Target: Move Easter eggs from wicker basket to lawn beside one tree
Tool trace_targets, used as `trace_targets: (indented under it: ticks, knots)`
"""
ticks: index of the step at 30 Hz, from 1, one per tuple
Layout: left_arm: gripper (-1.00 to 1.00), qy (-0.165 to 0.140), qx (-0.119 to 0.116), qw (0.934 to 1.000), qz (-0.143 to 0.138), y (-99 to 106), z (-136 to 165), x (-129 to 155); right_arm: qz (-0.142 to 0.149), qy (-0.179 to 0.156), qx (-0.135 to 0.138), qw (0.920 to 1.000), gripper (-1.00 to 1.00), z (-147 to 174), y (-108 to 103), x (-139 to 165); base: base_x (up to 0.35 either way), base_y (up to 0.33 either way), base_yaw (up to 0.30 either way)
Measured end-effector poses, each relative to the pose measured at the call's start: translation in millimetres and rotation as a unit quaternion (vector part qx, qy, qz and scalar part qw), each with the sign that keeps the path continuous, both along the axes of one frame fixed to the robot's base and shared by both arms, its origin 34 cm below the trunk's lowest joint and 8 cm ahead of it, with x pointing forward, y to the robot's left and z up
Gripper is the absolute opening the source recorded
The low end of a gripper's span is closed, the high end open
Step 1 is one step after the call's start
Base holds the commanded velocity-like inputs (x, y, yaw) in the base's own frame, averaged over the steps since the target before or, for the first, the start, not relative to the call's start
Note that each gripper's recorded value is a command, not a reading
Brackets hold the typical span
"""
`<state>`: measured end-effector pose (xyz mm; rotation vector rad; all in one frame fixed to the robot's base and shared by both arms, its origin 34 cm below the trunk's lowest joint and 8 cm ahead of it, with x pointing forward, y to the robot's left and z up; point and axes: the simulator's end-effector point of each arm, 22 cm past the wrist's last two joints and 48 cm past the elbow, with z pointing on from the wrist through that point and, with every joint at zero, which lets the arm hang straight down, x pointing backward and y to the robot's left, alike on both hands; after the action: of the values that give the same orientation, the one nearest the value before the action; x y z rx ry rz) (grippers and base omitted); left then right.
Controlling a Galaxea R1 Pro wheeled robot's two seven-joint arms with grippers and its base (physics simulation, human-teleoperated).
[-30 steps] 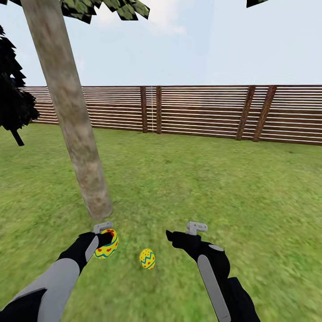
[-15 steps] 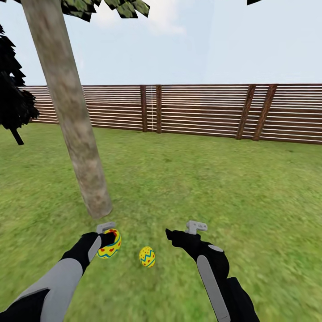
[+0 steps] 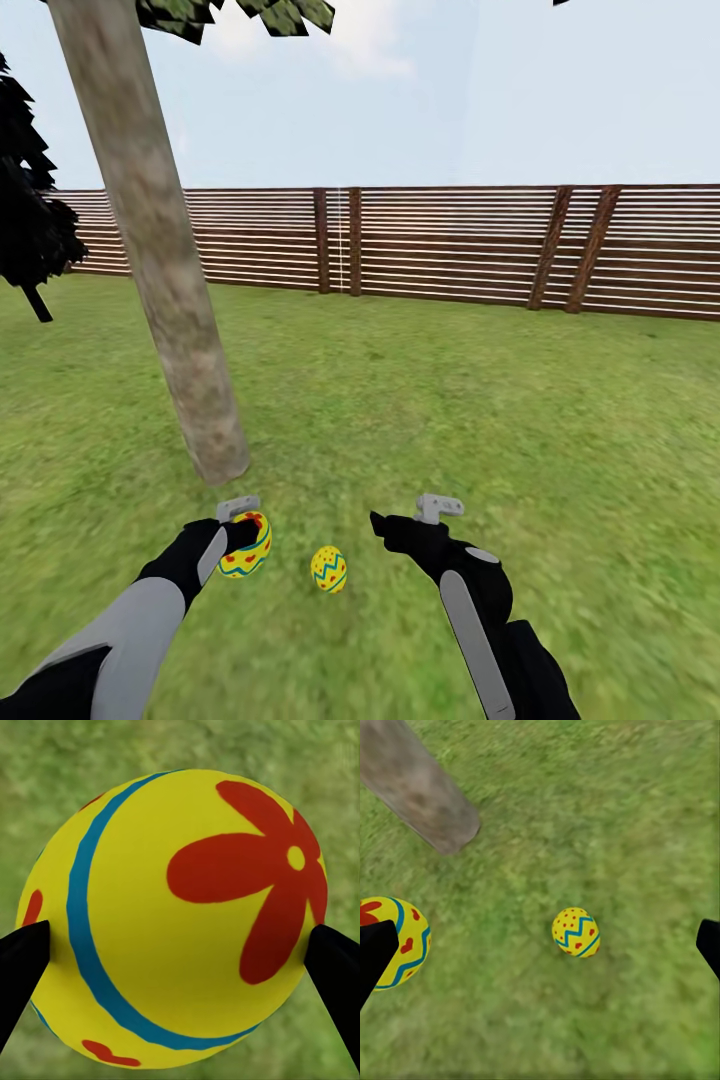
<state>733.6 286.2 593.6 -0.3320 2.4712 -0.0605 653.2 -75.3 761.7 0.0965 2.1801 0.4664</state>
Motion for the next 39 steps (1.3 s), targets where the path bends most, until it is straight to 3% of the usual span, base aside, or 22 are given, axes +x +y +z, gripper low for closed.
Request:
trace_targets:
  ticks: [39]
  knots:
    - [-1.0, -0.005, -0.001, 1.0, 0.003, 1.4, -75.8, -10.3, 0.001, -0.001, 0.001, 1.0, 1.0, -77.8, 0.4, -12.5, 0.0, 0.0, 0.0]
